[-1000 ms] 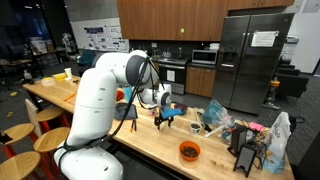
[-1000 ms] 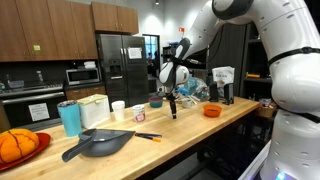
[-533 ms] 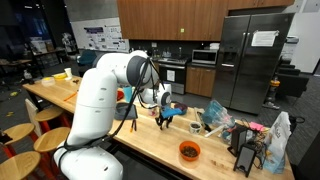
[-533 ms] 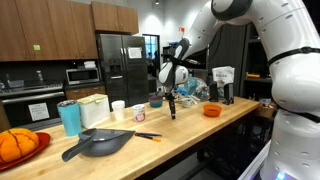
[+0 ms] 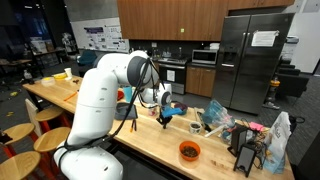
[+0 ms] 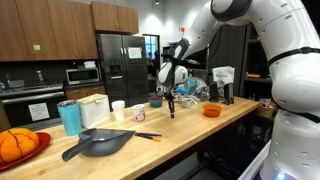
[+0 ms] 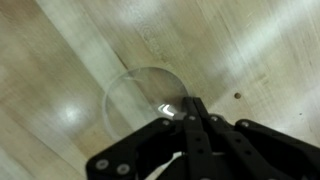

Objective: Put the clear lid on the white and pink container.

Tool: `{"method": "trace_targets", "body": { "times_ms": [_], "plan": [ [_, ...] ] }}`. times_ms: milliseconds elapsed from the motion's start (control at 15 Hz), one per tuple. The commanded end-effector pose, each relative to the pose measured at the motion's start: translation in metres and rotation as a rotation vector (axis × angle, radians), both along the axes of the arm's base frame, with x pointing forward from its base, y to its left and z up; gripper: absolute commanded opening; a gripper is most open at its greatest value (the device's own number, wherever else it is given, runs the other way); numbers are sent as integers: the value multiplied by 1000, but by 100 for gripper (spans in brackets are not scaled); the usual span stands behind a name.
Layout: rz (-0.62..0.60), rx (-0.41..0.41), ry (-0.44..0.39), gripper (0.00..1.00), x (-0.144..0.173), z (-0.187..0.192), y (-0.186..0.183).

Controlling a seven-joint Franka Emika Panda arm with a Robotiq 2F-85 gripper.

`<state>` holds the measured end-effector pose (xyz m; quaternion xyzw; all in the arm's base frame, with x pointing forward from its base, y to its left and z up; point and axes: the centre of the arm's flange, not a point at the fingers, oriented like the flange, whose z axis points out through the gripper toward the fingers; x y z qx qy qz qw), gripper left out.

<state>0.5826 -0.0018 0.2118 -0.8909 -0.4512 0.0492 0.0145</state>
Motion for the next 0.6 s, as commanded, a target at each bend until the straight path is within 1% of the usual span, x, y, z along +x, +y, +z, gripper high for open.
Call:
{"method": "trace_targets", "body": {
  "times_ms": [0, 133, 333, 533],
  "plan": [
    [-19, -16, -3, 0, 5, -5, 1],
    [-44, -23, -1, 0, 4, -2, 2],
    [-38, -36, 12, 0, 0, 7, 4],
    [23, 45, 65, 0, -8, 26, 13]
  ]
}}
